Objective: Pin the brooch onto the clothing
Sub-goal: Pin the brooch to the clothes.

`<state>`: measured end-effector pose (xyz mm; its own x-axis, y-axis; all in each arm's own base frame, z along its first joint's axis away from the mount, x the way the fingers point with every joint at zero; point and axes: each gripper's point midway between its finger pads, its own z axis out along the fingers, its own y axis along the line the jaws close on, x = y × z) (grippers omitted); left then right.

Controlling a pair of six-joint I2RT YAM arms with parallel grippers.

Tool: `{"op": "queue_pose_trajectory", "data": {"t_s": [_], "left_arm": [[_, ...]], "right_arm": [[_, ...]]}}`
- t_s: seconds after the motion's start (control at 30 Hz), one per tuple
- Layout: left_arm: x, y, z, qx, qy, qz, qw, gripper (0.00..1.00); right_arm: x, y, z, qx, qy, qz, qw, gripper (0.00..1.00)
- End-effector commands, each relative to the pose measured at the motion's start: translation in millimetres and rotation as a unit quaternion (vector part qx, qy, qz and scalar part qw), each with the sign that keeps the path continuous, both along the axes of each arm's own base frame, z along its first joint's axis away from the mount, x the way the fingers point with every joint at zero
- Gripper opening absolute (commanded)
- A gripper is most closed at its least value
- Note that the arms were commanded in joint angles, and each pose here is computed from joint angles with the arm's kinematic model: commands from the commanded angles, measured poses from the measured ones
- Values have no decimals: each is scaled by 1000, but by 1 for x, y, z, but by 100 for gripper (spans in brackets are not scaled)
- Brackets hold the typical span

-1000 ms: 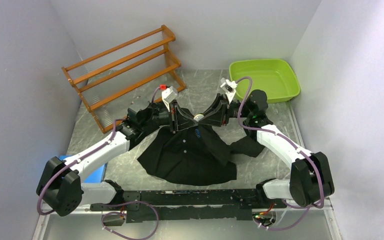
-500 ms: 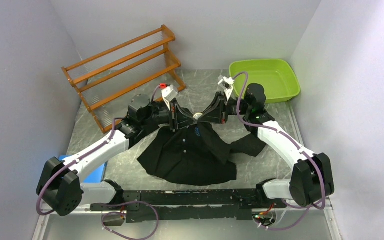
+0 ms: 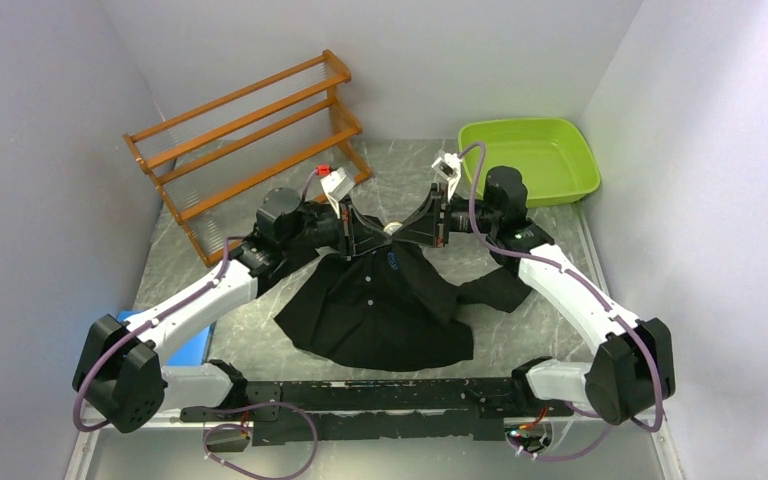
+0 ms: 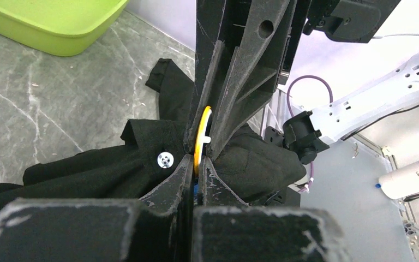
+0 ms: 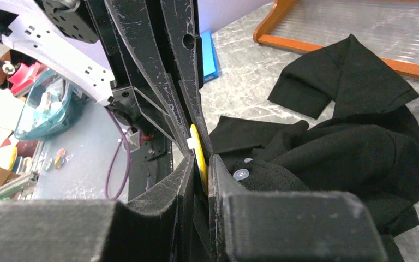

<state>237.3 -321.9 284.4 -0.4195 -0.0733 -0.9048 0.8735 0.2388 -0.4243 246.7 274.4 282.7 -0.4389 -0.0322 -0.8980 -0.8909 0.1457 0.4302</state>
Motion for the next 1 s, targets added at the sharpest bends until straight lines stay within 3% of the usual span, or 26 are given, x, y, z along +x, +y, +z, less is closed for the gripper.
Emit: {"op": "queue_pose_trajectory", "data": {"t_s": [0.0,0.27,0.97], "left_arm": [[-32,-2,40,-53,-56,-48,996,3],[-27,1,28,-64,-46,-22,997,3],[-15,9,9,-73,-23,37,996,3]], "right_arm": [[31,-10,11,31,-34,-99,994,0],[24,-17,35,92,-53,-104,989,0],[5,-32,73,171,-89,-123,973,0]]}}
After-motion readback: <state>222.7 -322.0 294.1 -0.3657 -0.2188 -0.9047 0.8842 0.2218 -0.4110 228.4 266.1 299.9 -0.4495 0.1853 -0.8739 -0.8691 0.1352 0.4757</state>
